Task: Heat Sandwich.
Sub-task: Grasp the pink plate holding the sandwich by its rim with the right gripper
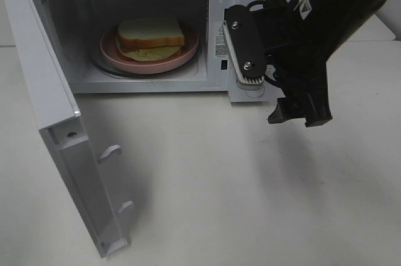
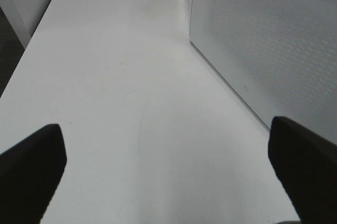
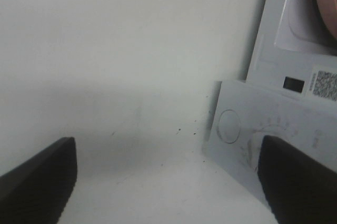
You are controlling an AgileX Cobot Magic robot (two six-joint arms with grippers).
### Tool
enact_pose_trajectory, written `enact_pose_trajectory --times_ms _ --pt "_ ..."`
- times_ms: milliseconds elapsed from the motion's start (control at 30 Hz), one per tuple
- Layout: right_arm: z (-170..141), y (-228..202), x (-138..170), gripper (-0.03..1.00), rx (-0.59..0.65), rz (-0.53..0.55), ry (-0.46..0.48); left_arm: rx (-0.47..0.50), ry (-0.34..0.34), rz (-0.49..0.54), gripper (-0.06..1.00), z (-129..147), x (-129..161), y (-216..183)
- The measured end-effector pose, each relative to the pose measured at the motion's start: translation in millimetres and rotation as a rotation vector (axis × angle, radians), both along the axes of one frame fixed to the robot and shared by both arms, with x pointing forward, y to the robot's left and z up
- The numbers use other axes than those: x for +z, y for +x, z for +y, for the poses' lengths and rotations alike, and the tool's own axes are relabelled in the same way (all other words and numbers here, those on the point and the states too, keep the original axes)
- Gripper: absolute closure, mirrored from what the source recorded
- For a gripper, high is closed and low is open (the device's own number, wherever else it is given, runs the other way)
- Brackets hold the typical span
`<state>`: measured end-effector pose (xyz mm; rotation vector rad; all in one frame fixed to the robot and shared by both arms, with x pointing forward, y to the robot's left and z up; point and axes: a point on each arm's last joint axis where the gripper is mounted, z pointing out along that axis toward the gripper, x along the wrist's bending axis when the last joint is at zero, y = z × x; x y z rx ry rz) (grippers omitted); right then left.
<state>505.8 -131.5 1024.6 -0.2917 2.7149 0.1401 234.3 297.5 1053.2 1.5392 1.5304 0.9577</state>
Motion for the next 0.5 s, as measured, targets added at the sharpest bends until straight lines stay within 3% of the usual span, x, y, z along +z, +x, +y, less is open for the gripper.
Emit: enact_pose_trajectory --times_ms 500 --pt "65.9 34.7 -10.5 0.10 0.106 -0.069 0.036 0.000 0.000 0.000 -0.04 0.0 0.0 0.0"
